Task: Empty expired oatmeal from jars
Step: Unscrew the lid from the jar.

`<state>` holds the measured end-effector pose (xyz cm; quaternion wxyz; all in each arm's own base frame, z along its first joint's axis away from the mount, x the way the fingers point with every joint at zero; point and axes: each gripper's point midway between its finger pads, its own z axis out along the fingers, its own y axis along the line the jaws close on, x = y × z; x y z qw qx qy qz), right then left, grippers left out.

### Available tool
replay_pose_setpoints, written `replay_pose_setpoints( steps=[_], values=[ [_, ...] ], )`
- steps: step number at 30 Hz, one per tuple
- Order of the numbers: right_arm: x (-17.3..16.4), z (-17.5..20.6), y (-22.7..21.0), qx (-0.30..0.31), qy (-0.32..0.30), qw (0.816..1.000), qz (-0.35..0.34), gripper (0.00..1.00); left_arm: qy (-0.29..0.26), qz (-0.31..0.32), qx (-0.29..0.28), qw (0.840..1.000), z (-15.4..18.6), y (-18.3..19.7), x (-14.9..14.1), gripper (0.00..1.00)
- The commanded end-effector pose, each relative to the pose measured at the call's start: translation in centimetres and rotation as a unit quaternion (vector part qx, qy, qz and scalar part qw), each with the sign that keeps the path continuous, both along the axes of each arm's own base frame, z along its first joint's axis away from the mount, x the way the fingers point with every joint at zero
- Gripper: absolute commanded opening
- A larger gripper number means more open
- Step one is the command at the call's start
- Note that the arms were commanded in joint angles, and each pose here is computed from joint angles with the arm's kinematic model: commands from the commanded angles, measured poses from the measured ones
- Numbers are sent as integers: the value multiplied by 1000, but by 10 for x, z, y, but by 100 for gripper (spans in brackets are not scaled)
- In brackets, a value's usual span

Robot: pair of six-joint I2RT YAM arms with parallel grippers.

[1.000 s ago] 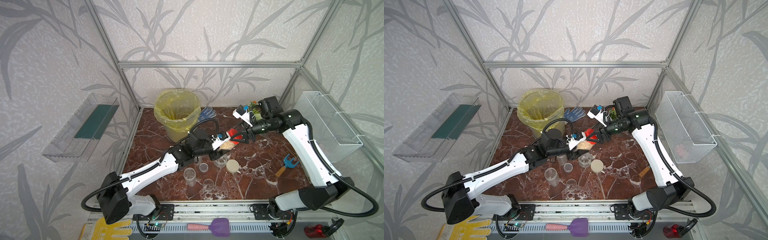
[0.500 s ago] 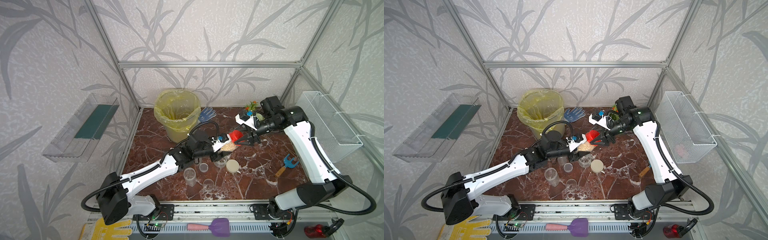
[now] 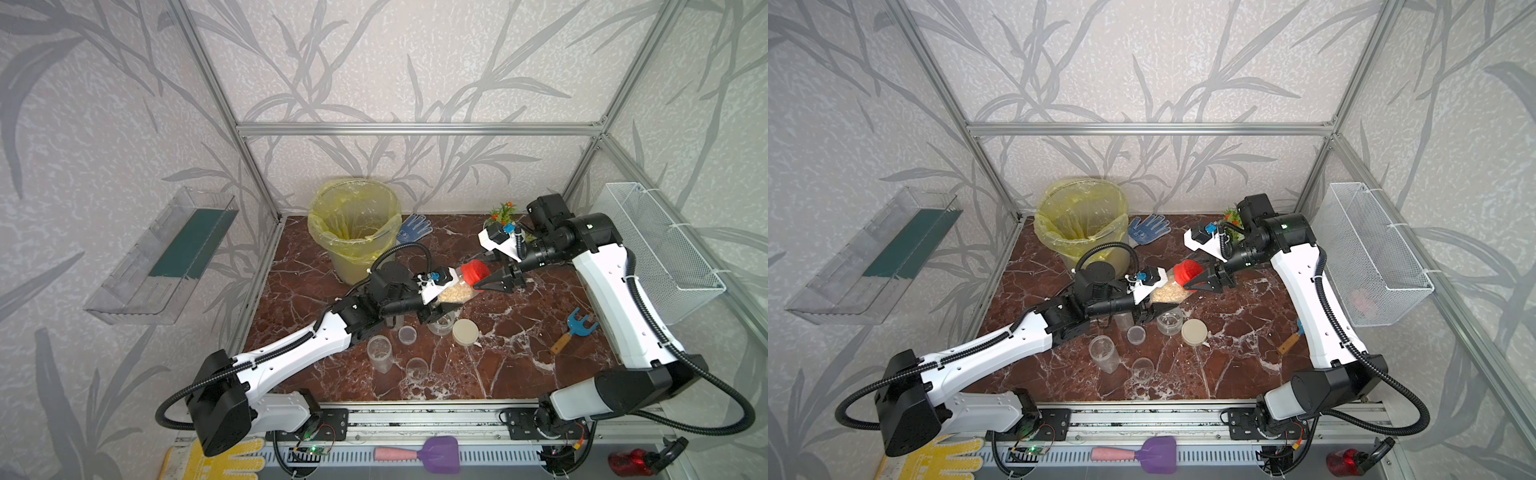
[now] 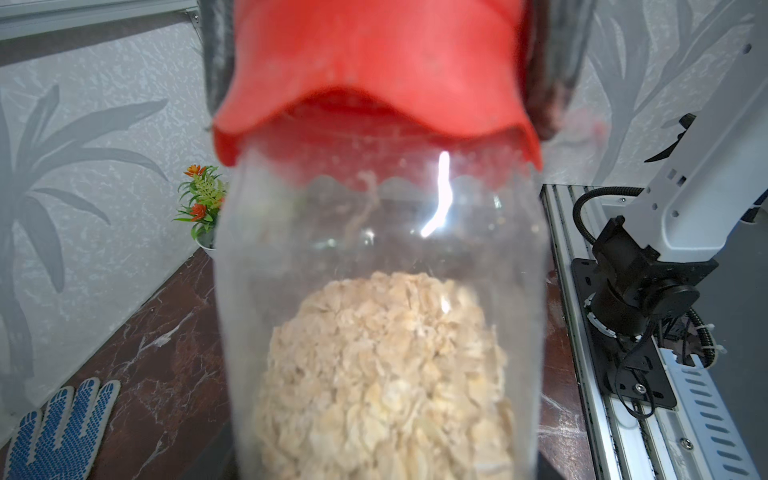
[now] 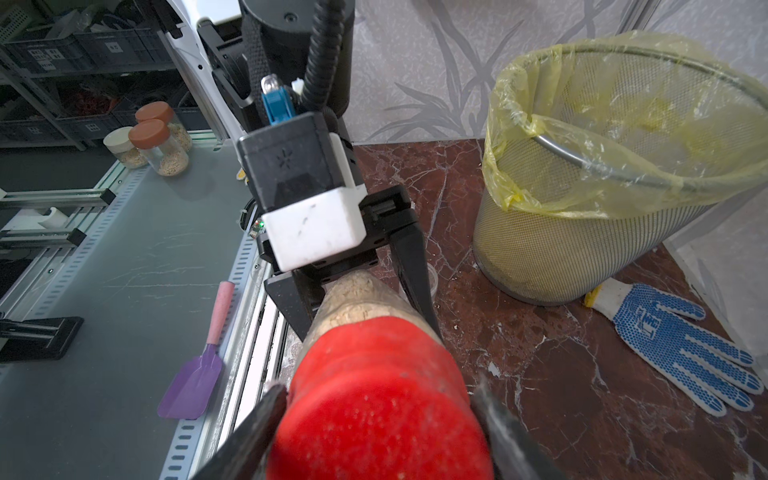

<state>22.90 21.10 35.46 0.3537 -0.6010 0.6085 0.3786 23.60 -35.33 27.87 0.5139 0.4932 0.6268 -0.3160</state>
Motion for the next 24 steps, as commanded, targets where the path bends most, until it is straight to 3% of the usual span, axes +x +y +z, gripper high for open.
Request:
replay_pose_setpoints(
  steps=[1, 6, 14, 24],
  values=[
    [-33, 29, 2, 66, -7, 998, 21, 24, 60, 89, 42, 993, -30, 31, 30, 0],
    [-38, 14, 7, 64, 9, 998, 16, 52, 47, 75, 21, 996, -9, 26, 28, 0],
    [-30, -15, 4, 25, 54, 998, -25, 69, 29, 60, -6, 998, 20, 26, 21, 0],
    [-7, -21, 0, -3, 76, 993, -89, 92, 23, 58, -12, 998, 26, 28, 18, 0]
  ],
)
